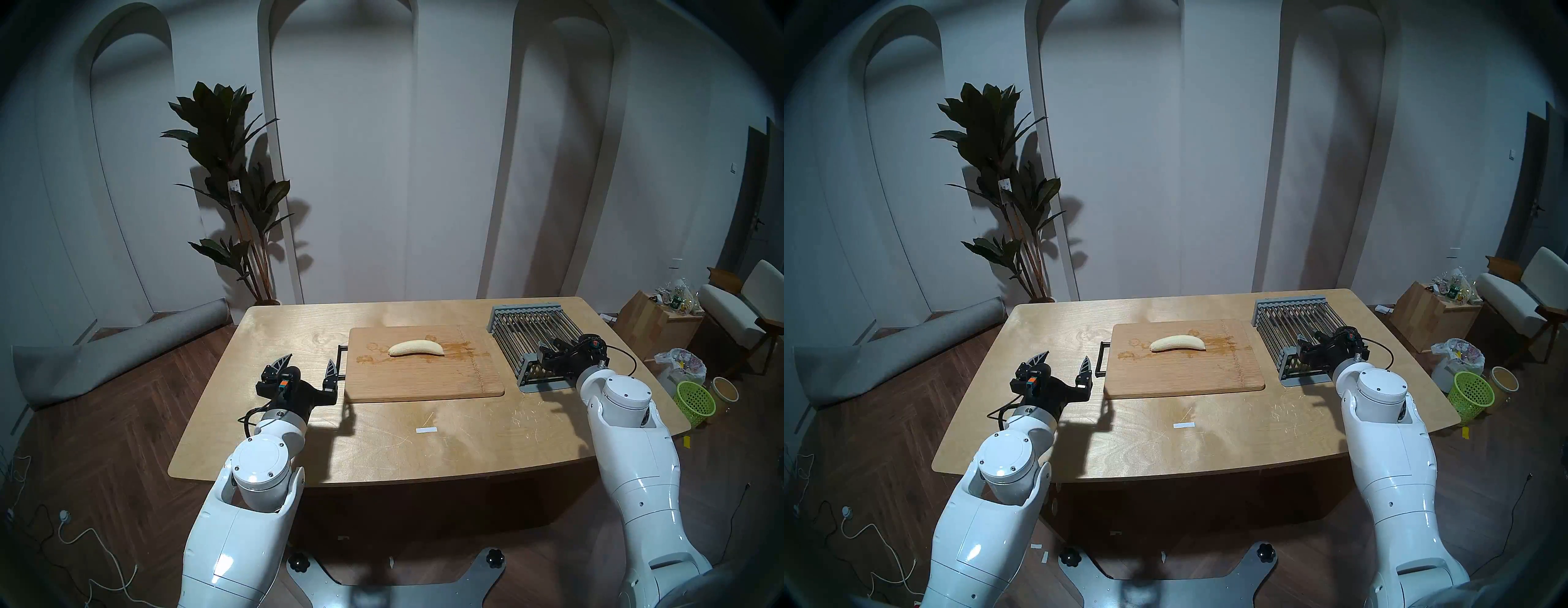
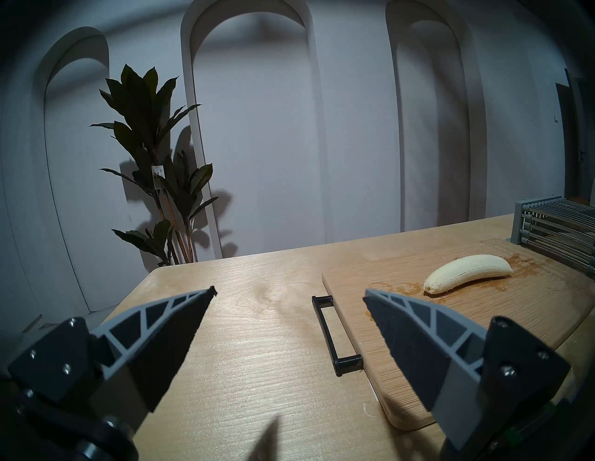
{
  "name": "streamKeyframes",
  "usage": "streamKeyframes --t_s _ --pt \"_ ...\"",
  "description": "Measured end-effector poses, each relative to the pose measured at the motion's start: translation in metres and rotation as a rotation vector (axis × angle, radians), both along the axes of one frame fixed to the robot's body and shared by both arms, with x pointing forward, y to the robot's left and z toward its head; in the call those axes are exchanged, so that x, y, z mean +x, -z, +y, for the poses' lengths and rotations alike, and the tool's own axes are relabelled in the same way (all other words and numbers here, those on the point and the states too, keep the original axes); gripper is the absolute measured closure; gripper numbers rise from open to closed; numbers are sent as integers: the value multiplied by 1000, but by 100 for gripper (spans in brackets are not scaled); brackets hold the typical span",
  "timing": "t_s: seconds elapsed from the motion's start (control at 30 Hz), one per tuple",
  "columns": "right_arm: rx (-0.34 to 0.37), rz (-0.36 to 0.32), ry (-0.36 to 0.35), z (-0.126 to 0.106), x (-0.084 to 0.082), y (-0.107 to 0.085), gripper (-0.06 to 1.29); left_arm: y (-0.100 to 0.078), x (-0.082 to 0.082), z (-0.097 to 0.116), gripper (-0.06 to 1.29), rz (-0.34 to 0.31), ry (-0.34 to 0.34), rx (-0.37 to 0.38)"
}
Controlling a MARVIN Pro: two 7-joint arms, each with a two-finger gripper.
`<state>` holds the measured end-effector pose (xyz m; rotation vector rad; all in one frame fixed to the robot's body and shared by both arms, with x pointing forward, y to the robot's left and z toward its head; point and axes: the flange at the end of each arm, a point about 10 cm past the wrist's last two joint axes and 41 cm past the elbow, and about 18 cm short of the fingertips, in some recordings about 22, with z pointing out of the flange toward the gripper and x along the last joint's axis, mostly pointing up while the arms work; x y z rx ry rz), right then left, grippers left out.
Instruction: Cut the banana into four pieces on the cutting board
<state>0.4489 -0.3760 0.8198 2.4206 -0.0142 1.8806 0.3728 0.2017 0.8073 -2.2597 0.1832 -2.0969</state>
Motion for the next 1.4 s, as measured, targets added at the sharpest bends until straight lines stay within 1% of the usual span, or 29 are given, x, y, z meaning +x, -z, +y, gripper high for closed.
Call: streamKeyframes --t_s 0.37,0.83,1.03,1.07,1.1,1.13,1.17,1.4 --pt "-9 15 18 -7 2 7 -2 0 0 0 -2 0 0 0" --pt "-38 21 -30 2 23 7 -2 0 0 0 -2 0 0 -1" --pt "-43 22 -35 5 24 7 -2 0 0 0 -2 0 -1 0" --pt "-43 21 -32 6 24 6 37 0 0 0 -2 0 -1 0" --pt "-42 21 -31 6 23 6 58 0 0 0 -2 0 -1 0" --pt "-41 19 -28 6 22 6 90 0 0 0 -2 0 -1 0" --pt "-40 18 -24 6 21 6 93 0 0 0 -2 0 -1 0" --pt "-21 7 2 6 10 8 93 0 0 0 -2 0 0 0"
